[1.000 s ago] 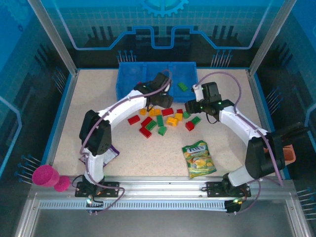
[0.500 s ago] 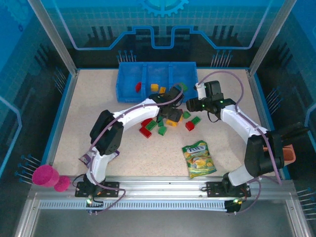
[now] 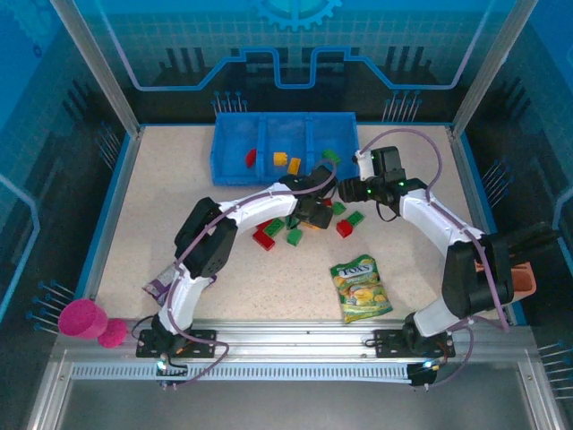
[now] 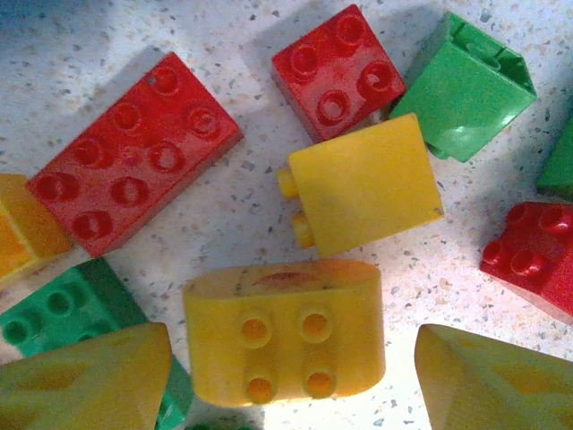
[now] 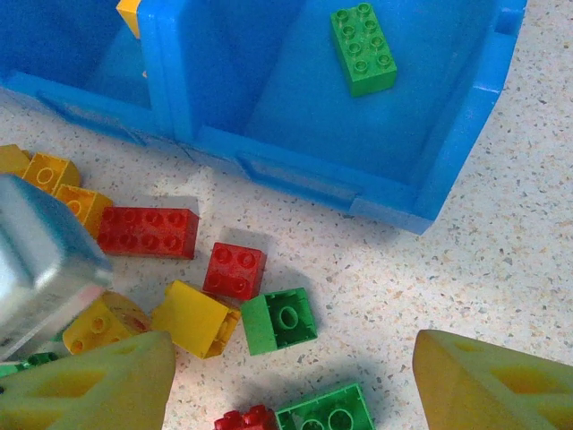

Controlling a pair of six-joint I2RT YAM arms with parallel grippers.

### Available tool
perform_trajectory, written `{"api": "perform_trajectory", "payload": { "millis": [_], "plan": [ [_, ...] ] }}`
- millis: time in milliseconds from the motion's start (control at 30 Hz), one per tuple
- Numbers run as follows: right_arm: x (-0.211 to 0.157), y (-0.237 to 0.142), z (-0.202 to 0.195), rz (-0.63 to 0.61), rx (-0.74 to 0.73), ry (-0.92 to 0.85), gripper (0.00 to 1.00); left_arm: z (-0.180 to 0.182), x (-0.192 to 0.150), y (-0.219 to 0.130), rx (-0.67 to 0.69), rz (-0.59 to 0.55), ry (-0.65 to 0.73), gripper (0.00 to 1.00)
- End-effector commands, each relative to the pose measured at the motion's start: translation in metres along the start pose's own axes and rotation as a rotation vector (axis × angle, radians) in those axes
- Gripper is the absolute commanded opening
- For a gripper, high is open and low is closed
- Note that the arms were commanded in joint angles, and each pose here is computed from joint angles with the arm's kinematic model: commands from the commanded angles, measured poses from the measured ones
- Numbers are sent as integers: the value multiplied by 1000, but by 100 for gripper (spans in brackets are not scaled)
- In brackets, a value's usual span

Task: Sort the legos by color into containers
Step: Pick up the lego from the center of the table, then place the lego in the container.

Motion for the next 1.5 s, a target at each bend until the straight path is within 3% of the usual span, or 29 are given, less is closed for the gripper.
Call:
{"api": "perform_trajectory", "payload": {
  "millis": [0,533,833,1000,1200,1467],
  "plan": [
    [4,0,-5,-15,8,23,72,-7,-8,13,-4,40,-11,73],
    [-5,5,-4,-10,17,42,71,-5,-14,37,36,85,-4,68],
    [-5,-4,-15,-30,-21,70,71,7,-12,11,78,42,18,48],
    [-8,-3,-17,-24,-14,91,71,18,16,-21,72,-61,10,44],
    [-8,-3,-17,-23,-11,92,71,34,80,-71,31,-247,-25,45],
    [-7,-3,-16,-18,-2,90,71,81,167,-80,64,-446,-131,46]
  ]
}}
Point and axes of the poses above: each hand's point on the last joint's axis, 136 mm out from that joint toward the fingers, its own y axis out along the fingers, its own z axis along the line the jaws close on, x = y × z, the point moved 4 cm from there along -y, back along the fingers, and after that the axes turned 13 degrees about -y, right-handed, at the moved point
